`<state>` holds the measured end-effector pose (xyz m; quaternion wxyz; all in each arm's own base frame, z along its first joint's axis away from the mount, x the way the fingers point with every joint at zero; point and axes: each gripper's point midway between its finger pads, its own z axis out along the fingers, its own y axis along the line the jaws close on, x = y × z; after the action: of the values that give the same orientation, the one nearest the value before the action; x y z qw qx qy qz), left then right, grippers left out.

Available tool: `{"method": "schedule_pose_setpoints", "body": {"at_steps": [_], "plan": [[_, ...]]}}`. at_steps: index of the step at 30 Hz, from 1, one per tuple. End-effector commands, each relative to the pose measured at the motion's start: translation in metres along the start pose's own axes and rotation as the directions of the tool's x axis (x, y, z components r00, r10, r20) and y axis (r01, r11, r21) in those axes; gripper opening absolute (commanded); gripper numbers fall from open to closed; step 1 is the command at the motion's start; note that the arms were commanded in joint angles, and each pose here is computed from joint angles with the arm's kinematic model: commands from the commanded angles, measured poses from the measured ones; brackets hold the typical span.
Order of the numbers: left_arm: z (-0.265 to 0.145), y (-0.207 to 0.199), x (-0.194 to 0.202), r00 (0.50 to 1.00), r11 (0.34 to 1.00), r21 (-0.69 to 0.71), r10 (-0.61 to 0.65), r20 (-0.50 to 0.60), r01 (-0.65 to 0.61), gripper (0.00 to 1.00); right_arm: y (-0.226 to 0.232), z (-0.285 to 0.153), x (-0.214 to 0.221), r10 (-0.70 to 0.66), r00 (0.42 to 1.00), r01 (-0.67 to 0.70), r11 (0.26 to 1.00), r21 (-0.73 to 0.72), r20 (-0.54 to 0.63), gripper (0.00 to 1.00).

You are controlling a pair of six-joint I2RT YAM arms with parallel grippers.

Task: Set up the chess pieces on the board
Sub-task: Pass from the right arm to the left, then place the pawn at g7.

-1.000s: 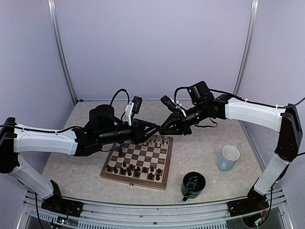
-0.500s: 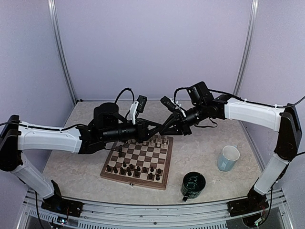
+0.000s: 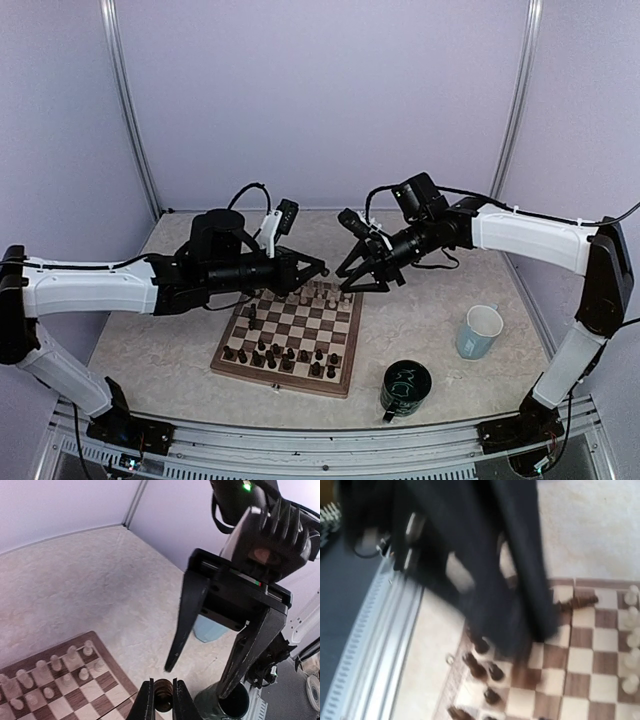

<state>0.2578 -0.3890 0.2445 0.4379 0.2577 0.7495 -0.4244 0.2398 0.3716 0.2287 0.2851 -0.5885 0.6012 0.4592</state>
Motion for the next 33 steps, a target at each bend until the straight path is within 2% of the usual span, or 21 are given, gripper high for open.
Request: {"method": "schedule_pose_setpoints", "body": {"at_steps": [1,7,11,15,21,33], "plan": [[-0.037,0.041,-0.011,0.999,0.973,-0.23,0.009,-0.036,-0.017,0.05,-0.015,-0.03,0.018,-0.039,0.998,0.045,0.993,0.105,-0.058,0.5],[-0.087,0.096,0.034,0.981,0.843,-0.537,-0.134,-0.143,0.037,0.04,-0.045,-0.047,0.054,-0.036,0.993,0.066,0.959,0.275,-0.112,0.51],[-0.113,0.11,0.069,0.952,0.768,-0.637,-0.239,-0.193,0.064,0.05,-0.055,-0.053,0.064,-0.025,0.99,0.07,0.943,0.325,-0.142,0.51],[-0.128,0.117,0.099,0.918,0.726,-0.684,-0.315,-0.24,0.07,0.05,-0.058,-0.051,0.068,-0.018,0.988,0.067,0.945,0.32,-0.152,0.51],[-0.123,0.12,0.134,0.882,0.728,-0.681,-0.369,-0.292,0.079,0.05,-0.06,-0.049,0.076,-0.016,0.986,0.069,0.945,0.319,-0.166,0.5],[-0.102,0.12,0.166,0.857,0.752,-0.657,-0.376,-0.352,0.06,0.05,-0.06,-0.048,0.077,-0.019,0.986,0.071,0.947,0.315,-0.166,0.5]]}}
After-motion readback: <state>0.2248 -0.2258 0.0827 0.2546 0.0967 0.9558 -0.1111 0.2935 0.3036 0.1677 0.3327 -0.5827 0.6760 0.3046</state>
